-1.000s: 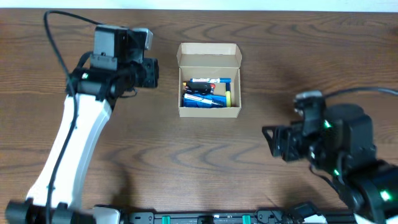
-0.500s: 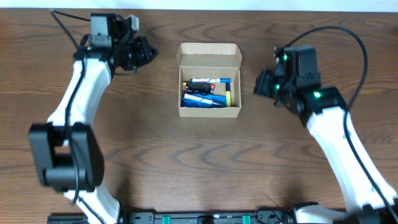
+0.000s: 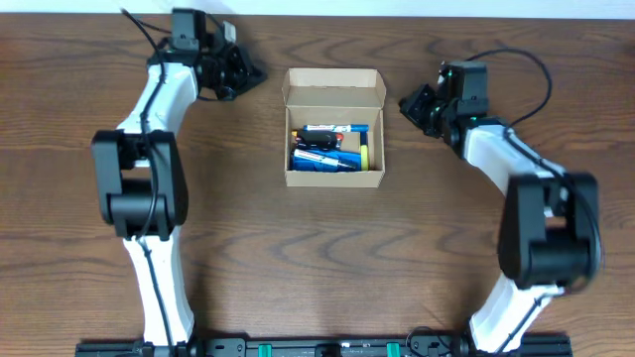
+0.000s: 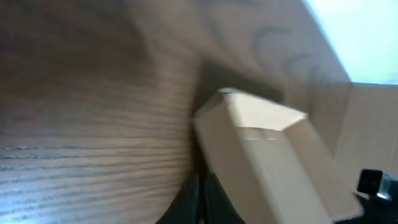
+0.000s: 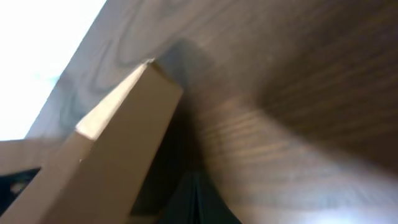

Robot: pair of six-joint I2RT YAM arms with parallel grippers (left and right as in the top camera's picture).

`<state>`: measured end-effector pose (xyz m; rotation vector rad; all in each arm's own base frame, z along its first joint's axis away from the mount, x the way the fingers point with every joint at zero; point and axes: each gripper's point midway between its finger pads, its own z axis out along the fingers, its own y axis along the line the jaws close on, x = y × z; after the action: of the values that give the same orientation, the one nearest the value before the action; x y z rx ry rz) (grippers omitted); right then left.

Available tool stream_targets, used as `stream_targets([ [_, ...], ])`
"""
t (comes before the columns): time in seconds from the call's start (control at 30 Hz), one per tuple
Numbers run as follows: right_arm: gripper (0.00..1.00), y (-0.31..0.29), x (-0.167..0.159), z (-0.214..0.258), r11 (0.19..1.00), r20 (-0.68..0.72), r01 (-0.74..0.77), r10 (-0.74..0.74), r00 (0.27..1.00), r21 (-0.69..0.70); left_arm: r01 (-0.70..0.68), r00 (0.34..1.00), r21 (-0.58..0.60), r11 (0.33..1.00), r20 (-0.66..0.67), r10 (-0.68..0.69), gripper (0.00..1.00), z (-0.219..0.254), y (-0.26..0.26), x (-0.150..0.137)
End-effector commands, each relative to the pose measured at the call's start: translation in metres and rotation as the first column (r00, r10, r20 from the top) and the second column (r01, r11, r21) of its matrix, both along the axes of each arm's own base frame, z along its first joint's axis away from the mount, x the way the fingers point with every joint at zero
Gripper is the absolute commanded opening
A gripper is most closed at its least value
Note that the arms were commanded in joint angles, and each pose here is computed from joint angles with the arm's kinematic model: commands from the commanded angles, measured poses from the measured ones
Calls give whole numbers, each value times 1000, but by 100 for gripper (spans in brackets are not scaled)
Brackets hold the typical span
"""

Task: Pack container
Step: 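Raise both grippers to the box's top flaps on either side, then push the lid flap over the box with both grippers to close it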

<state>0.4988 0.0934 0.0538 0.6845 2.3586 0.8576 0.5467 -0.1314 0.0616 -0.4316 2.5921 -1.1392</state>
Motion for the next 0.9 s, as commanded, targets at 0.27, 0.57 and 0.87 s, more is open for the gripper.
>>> stream_targets([
  [0.27,1,38,16,-49,966,-69,4,14,998,258,65,996,-125,990,-49,-71,6,-22,-30,-6],
  [0.57,2,64,24,-33,956,-19,-81,90,996,280,135,991,-175,975,-2,-137,6,-11,-55,-9],
  [0.87,1,66,31,-9,933,111,-192,166,980,305,187,982,-221,957,76,-174,6,13,-54,-2],
])
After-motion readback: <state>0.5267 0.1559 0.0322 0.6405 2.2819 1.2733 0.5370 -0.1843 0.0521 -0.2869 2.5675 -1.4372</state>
